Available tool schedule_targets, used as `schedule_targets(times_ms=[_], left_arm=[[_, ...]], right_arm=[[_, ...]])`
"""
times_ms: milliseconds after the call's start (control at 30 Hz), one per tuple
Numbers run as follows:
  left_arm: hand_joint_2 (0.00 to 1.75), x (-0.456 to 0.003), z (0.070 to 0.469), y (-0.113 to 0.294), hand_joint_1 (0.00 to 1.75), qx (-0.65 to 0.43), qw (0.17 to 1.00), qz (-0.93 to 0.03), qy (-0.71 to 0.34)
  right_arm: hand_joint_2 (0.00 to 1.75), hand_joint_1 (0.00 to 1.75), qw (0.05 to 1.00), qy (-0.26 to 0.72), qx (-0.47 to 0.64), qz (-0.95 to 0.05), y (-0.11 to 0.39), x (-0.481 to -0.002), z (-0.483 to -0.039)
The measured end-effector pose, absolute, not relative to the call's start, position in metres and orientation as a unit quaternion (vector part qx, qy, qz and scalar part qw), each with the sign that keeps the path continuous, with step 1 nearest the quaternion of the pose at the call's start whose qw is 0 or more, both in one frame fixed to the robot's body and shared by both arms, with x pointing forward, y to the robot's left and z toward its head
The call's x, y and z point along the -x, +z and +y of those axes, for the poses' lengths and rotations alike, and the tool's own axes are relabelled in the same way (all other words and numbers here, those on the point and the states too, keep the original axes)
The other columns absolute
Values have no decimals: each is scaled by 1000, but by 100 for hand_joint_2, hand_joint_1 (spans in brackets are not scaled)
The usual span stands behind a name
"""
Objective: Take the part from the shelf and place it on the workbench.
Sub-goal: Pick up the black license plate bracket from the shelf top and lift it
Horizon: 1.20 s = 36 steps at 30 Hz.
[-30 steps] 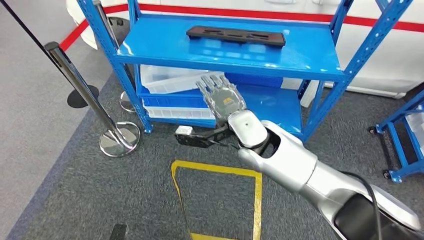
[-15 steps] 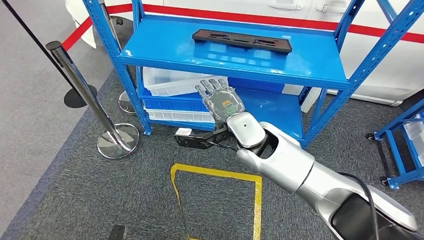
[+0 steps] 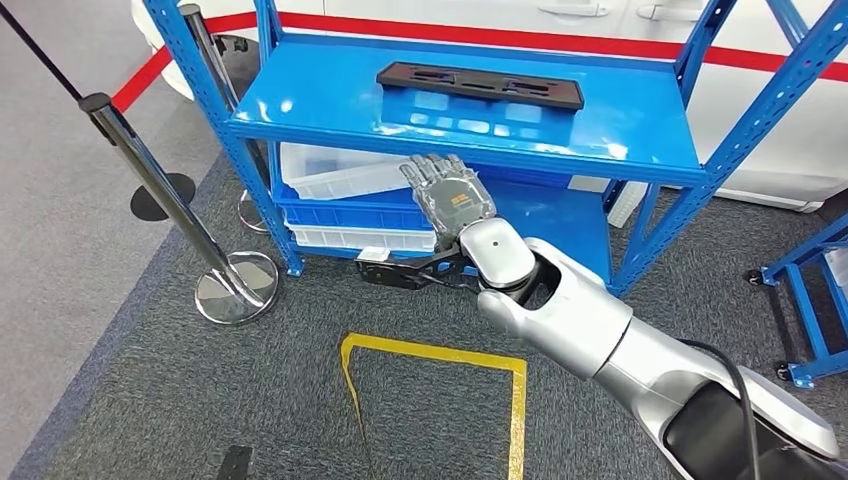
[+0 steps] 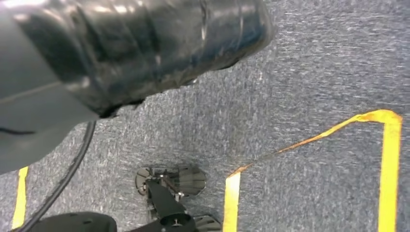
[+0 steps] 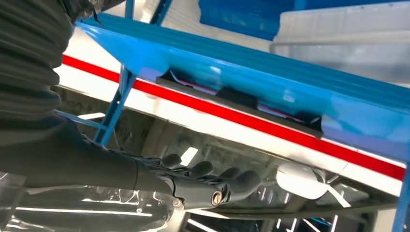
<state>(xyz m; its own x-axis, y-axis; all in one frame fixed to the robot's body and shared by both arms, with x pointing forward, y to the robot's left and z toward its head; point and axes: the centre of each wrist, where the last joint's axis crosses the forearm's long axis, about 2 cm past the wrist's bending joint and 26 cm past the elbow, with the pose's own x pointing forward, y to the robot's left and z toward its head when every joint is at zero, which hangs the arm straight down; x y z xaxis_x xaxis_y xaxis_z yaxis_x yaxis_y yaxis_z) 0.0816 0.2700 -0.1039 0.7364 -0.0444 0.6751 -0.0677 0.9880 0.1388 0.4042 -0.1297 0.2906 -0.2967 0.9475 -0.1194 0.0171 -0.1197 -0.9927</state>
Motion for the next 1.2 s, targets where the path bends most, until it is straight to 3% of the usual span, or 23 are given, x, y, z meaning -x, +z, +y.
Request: schedule_targets(times_ms=[1200], left_arm=[[0,-77,268,-105,0,-70,930,-360,-2]], right_arm=[[175,0,397,612,458,-508,289,-407,-130]])
